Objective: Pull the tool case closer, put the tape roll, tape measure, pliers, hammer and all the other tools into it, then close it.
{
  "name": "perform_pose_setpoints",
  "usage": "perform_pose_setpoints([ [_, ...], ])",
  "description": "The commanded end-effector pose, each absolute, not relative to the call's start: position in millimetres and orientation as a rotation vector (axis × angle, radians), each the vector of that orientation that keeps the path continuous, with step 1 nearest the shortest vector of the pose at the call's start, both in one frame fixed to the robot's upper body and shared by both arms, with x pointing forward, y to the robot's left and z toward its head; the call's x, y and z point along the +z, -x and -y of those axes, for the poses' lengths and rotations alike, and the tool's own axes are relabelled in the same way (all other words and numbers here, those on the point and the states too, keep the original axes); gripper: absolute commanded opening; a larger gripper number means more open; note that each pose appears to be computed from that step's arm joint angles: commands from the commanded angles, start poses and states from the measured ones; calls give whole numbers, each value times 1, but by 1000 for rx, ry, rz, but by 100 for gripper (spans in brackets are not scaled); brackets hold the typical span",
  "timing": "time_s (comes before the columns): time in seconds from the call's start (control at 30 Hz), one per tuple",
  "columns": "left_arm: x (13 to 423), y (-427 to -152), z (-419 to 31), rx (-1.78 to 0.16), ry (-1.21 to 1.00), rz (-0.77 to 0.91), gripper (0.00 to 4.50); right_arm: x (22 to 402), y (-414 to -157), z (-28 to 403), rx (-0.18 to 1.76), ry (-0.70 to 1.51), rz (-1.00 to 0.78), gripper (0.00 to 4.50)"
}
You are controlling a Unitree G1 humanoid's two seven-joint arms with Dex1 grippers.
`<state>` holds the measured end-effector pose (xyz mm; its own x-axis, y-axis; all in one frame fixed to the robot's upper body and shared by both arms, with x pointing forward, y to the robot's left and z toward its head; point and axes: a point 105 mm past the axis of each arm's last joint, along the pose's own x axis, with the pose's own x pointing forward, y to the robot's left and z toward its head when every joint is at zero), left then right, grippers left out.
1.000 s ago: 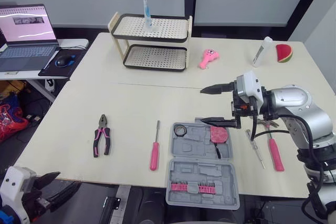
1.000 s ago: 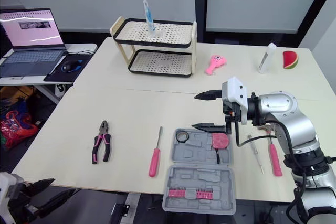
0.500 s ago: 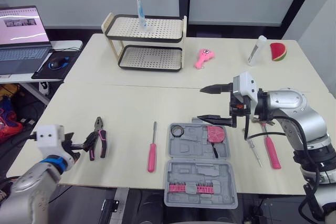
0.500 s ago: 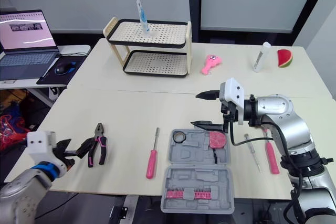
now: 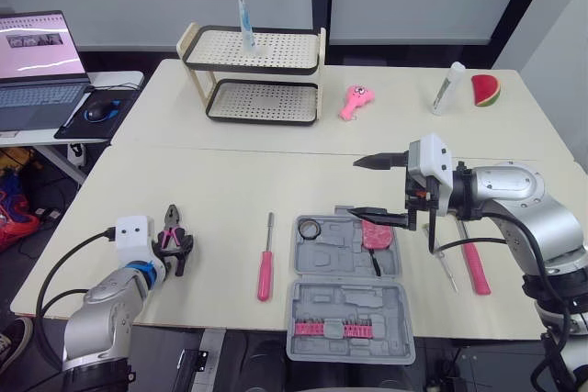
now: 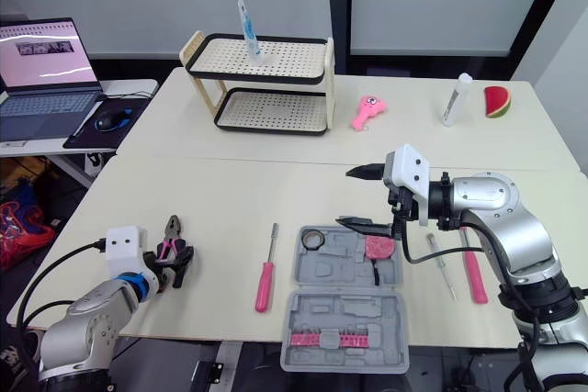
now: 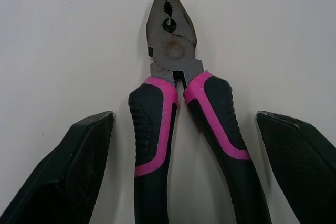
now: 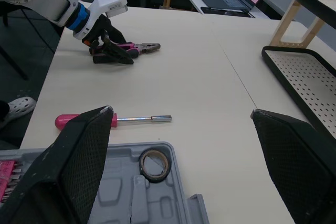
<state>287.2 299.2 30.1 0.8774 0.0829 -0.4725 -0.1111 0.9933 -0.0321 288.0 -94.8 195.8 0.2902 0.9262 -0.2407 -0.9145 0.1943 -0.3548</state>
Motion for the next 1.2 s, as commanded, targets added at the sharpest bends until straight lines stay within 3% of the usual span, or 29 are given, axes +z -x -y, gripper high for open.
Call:
perform_pose_setpoints([
  [0.03, 31, -289, -297, 83, 39, -504, 450, 208, -285, 96, 1280, 493, 76, 448],
  [0.3, 31, -294, -300, 81, 21, -507, 257, 207, -285, 95, 1281, 492, 70, 450],
  [0.5, 45, -296, -305, 33, -79, -475, 255, 204, -283, 96, 1283, 495, 59, 450],
  [0.7, 109, -305, -287, -431, -484, -416, 255, 198, -282, 109, 1274, 524, 12, 450],
  [0.8, 132, -302, -261, -683, -522, -409, 255, 196, -282, 114, 1282, 542, -24, 450],
  [1.03, 153, -299, -185, -1194, -692, -412, 255, 185, -290, 119, 1240, 646, -198, 450],
  [1.2, 148, -304, -140, -1357, -714, -379, 255, 189, -282, 94, 1283, 649, -178, 450],
])
